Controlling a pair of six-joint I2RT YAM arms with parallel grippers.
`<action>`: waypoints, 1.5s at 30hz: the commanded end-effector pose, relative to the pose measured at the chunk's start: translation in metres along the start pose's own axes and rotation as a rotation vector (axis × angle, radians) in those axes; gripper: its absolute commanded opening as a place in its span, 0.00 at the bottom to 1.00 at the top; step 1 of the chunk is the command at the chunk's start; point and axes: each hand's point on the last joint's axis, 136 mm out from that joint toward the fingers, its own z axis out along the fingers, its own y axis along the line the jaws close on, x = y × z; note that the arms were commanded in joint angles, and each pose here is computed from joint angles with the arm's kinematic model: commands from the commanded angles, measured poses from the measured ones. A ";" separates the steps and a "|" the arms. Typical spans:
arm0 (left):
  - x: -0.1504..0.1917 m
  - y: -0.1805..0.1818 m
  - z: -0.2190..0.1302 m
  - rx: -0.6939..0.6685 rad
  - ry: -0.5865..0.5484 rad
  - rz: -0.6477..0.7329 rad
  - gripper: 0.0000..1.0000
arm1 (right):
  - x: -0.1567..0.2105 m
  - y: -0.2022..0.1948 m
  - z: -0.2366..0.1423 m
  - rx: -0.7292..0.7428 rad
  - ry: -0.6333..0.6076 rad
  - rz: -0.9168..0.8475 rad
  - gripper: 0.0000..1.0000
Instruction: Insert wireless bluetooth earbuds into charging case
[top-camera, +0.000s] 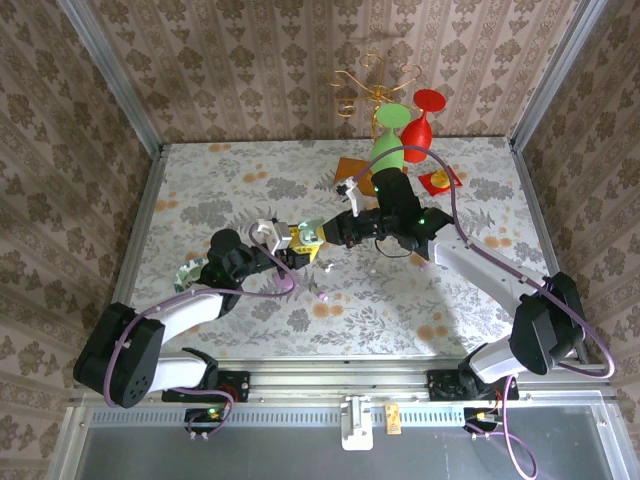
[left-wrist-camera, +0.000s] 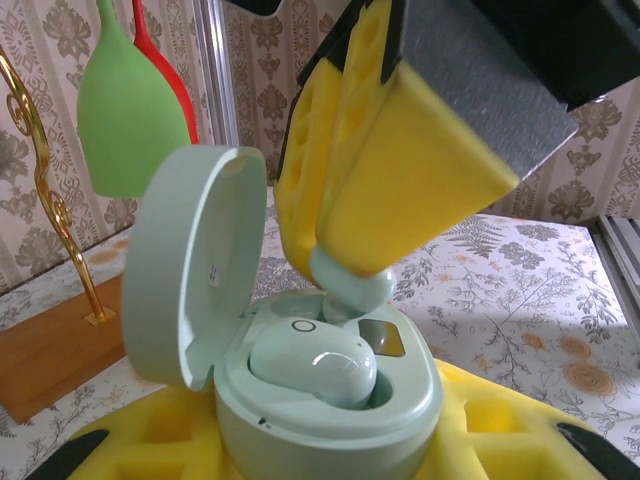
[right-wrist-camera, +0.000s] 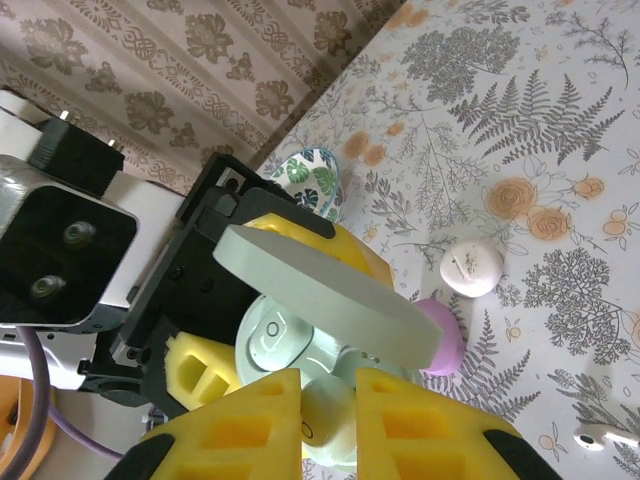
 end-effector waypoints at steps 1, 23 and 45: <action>-0.026 0.003 0.002 0.008 -0.067 0.043 0.24 | 0.006 -0.008 0.005 0.012 0.019 0.017 0.18; -0.015 0.005 0.000 0.001 -0.041 0.052 0.24 | -0.031 0.005 -0.027 0.071 -0.110 0.003 0.61; -0.022 0.016 -0.004 -0.071 -0.050 0.075 0.24 | -0.019 -0.018 0.004 0.040 0.001 0.192 0.95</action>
